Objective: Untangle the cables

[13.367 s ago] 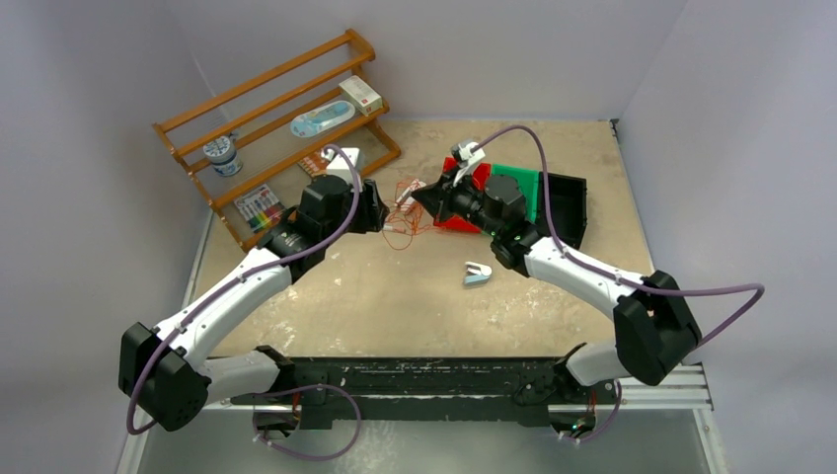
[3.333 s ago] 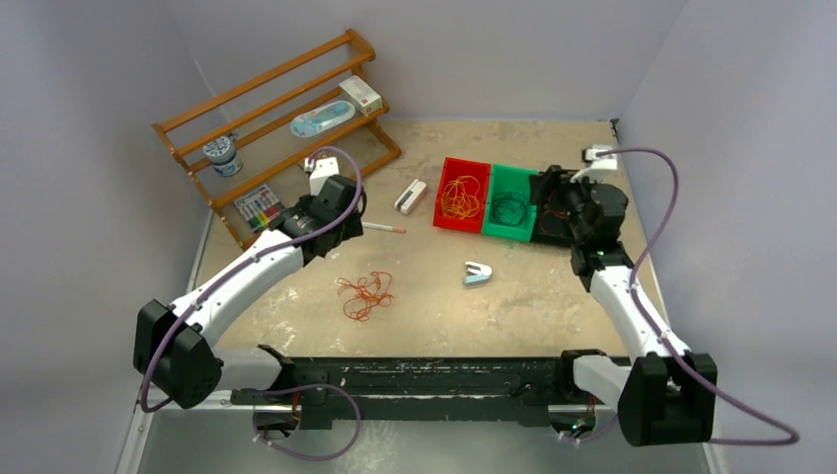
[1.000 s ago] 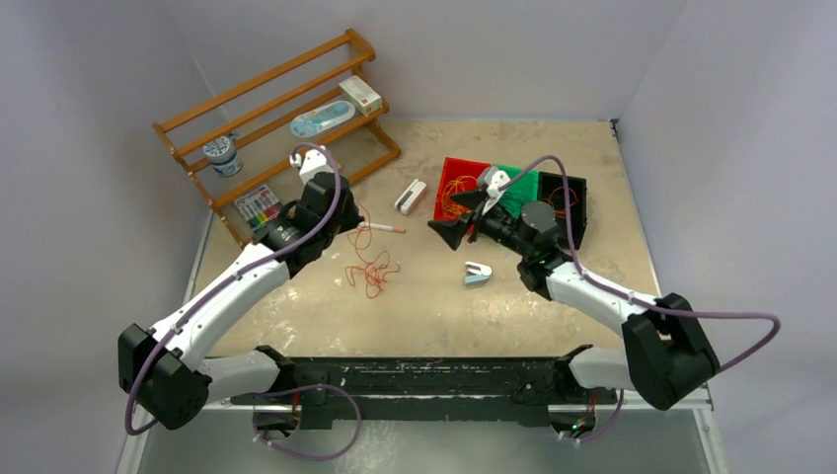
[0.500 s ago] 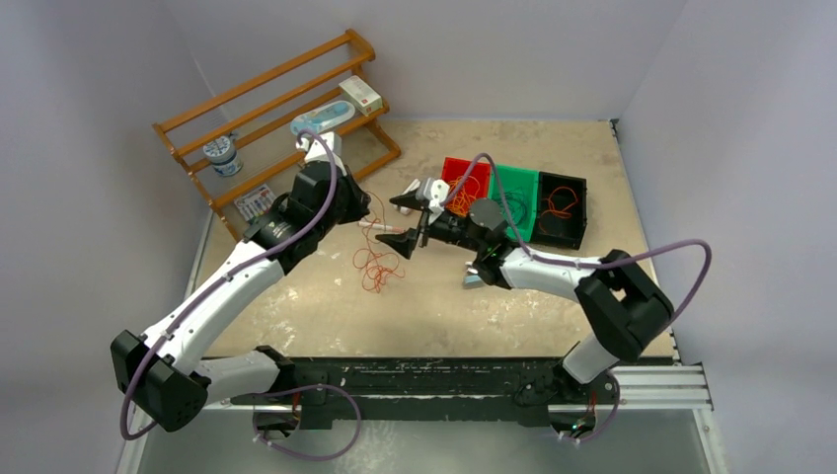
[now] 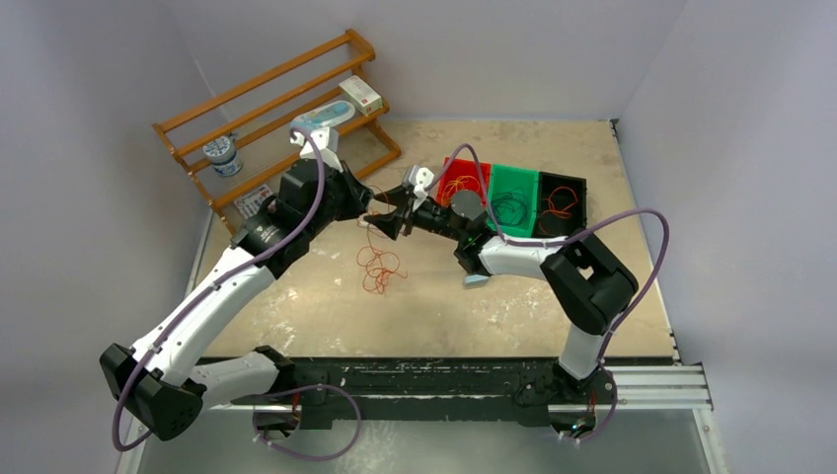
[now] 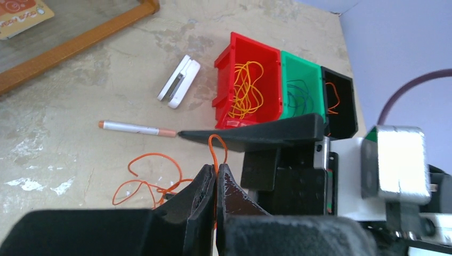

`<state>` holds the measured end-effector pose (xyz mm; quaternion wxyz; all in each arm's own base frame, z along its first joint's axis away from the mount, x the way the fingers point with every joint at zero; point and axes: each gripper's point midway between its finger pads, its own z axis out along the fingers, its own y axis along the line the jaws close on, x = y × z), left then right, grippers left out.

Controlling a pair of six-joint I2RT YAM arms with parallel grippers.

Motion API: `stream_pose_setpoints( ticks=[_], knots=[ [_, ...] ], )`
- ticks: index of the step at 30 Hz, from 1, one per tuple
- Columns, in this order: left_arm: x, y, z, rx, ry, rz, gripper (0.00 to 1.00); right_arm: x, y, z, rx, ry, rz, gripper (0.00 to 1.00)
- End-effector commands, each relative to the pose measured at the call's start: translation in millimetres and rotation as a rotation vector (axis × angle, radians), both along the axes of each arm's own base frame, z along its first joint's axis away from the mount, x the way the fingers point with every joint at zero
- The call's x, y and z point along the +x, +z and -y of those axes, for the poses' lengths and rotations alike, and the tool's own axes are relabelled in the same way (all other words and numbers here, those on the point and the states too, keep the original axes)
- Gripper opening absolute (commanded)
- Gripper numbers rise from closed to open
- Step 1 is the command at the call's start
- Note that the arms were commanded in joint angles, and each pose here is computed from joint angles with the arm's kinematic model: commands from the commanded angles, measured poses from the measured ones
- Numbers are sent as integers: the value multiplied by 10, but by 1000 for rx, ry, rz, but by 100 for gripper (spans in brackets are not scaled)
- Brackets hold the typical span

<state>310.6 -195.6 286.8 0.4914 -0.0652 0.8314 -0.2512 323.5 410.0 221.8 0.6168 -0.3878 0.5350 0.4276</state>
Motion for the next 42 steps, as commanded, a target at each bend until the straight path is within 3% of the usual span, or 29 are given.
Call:
stream_pose_setpoints(
  ticks=[1,4,13,17,23,29,34,42],
  knots=[
    [-12,650,36,-87,-28,157,0,0,525,-34,157,8,43,50],
    [-6,824,36,-111,-25,188,0,3,461,-44,170,10,3,41],
    [41,1476,144,-186,-63,303,0,8,-15,-171,107,56,-99,37],
    [72,1657,157,-189,-66,335,0,-10,-206,-188,85,61,-136,29],
    [109,2021,68,-188,-24,407,0,-80,-565,-58,26,18,-213,16],
    [154,2277,-2,-177,14,456,0,-232,-920,109,-40,-15,-288,11],
    [182,2401,-30,-173,33,480,0,-336,-1185,250,-88,-52,-345,0],
    [204,2570,-118,-153,72,516,0,-450,-1423,471,-125,-125,-428,0]
  ],
)
